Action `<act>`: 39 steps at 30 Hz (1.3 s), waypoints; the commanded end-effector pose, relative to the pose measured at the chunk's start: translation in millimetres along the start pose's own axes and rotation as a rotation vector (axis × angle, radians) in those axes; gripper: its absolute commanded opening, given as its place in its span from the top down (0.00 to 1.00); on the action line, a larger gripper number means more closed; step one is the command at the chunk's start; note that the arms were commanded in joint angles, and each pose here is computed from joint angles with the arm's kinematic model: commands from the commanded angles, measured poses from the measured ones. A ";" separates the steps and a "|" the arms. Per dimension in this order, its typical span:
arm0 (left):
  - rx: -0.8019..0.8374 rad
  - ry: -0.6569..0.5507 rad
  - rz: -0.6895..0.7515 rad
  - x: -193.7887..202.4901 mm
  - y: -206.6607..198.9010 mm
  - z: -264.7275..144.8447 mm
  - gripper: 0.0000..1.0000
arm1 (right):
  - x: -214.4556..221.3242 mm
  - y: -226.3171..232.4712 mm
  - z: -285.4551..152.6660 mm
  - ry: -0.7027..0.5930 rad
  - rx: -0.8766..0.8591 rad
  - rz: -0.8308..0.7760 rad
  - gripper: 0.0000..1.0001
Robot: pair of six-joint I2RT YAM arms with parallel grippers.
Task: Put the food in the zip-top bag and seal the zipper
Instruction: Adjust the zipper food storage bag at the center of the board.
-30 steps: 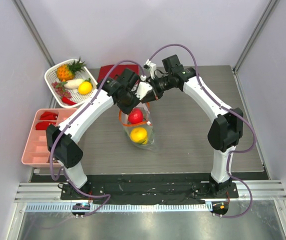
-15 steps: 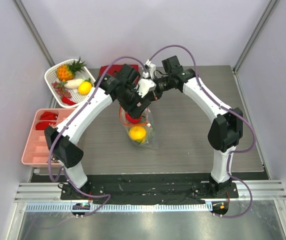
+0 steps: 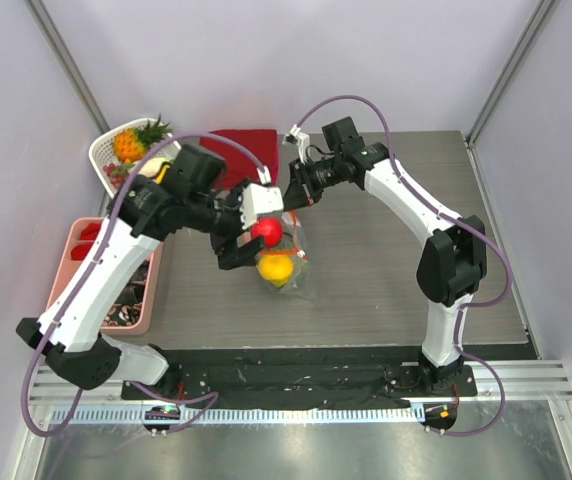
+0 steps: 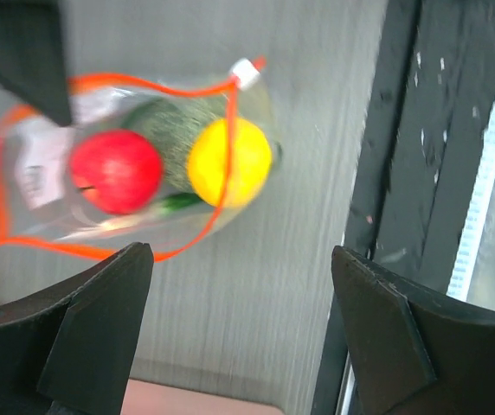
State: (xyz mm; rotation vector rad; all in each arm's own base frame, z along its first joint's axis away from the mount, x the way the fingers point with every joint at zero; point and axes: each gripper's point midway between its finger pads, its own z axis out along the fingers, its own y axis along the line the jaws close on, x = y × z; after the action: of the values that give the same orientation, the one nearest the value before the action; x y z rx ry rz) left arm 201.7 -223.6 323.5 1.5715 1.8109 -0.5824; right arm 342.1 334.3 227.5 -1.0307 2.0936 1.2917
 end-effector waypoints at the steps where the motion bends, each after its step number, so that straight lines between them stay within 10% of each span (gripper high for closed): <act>1: 0.100 0.095 0.110 30.0 -10.8 33.8 0.12 | -21.8 30.6 -11.7 -0.058 -0.032 -0.106 0.99; 9: -0.031 0.069 0.244 30.0 8.8 71.6 0.21 | -21.7 47.9 -3.0 -0.047 -0.067 -0.145 0.99; 15: 0.021 0.055 0.131 28.0 -5.3 88.7 0.76 | -28.7 62.2 0.2 -0.051 -0.090 -0.180 0.92; 18: 0.025 0.037 0.056 23.2 -7.7 90.9 0.97 | -39.6 48.6 -27.4 -0.092 0.003 -0.184 0.59; 23: -0.019 -0.026 -0.013 16.1 -5.1 93.9 1.00 | -50.6 27.5 -106.2 -0.224 0.133 -0.159 0.30; 39: -0.066 -0.186 -0.178 -34.3 9.7 93.4 1.00 | 67.9 57.6 -132.8 -0.368 0.240 -0.445 0.23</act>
State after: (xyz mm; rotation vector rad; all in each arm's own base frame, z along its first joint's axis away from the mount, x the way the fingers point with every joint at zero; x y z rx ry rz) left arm 223.1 -293.3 247.1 1.3676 1.9073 -0.6503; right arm 236.8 196.8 244.2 -0.9515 1.7961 0.9856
